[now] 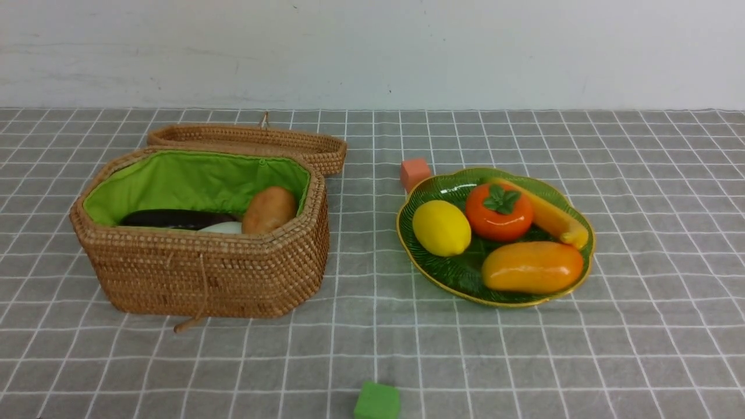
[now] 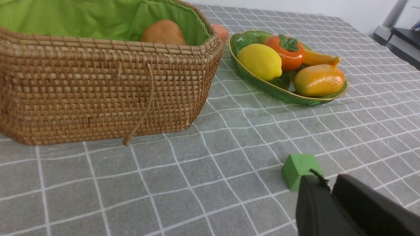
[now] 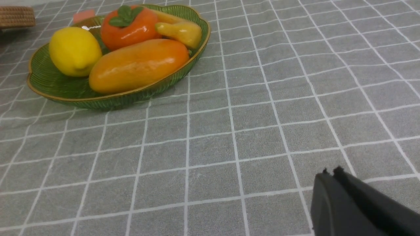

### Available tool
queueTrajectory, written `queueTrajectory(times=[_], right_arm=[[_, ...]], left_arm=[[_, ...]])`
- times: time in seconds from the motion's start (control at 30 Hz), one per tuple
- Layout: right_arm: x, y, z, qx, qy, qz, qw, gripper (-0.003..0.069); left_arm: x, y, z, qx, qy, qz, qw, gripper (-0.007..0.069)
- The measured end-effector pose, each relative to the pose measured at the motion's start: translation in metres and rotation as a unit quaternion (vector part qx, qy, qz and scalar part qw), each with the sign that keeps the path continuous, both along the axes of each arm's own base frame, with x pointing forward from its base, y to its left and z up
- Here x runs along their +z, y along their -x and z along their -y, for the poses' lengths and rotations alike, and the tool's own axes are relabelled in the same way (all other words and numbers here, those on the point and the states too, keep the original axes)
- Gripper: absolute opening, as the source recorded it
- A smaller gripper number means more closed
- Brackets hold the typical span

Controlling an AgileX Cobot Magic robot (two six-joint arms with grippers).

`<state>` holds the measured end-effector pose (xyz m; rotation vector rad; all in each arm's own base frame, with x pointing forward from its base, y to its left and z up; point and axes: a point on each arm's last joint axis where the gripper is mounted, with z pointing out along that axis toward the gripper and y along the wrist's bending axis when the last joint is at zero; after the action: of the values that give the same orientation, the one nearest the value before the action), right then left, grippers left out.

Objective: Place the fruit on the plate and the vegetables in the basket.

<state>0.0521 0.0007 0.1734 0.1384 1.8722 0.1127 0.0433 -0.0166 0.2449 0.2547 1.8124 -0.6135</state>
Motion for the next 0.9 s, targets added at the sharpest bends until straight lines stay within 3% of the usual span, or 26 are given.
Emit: queueTrajectory(times=[0.33, 0.5, 0.6, 0.7, 0.9], right_arm=[[0.000, 0.000, 0.000, 0.000, 0.000, 0.000, 1.000, 0.0000], [0.000, 0.000, 0.000, 0.000, 0.000, 0.000, 1.000, 0.0003], [0.000, 0.000, 0.000, 0.000, 0.000, 0.000, 1.000, 0.0005], [0.000, 0.000, 0.000, 0.000, 0.000, 0.000, 1.000, 0.0006], [0.000, 0.000, 0.000, 0.000, 0.000, 0.000, 1.000, 0.0013]], left_arm=[[-0.007, -0.006, 0.001, 0.037, -0.017, 0.060, 0.997, 0.0081], [-0.010, -0.007, 0.000, 0.115, 0.031, 0.139, 0.983, 0.0001], [-0.025, -0.009, -0.005, 0.168, 0.033, 0.146, 0.974, -0.0013], [-0.047, -0.013, -0.008, 0.203, 0.006, 0.099, 0.974, -0.0013], [-0.075, -0.009, -0.007, 0.199, -0.050, -0.028, 0.978, -0.0013]])
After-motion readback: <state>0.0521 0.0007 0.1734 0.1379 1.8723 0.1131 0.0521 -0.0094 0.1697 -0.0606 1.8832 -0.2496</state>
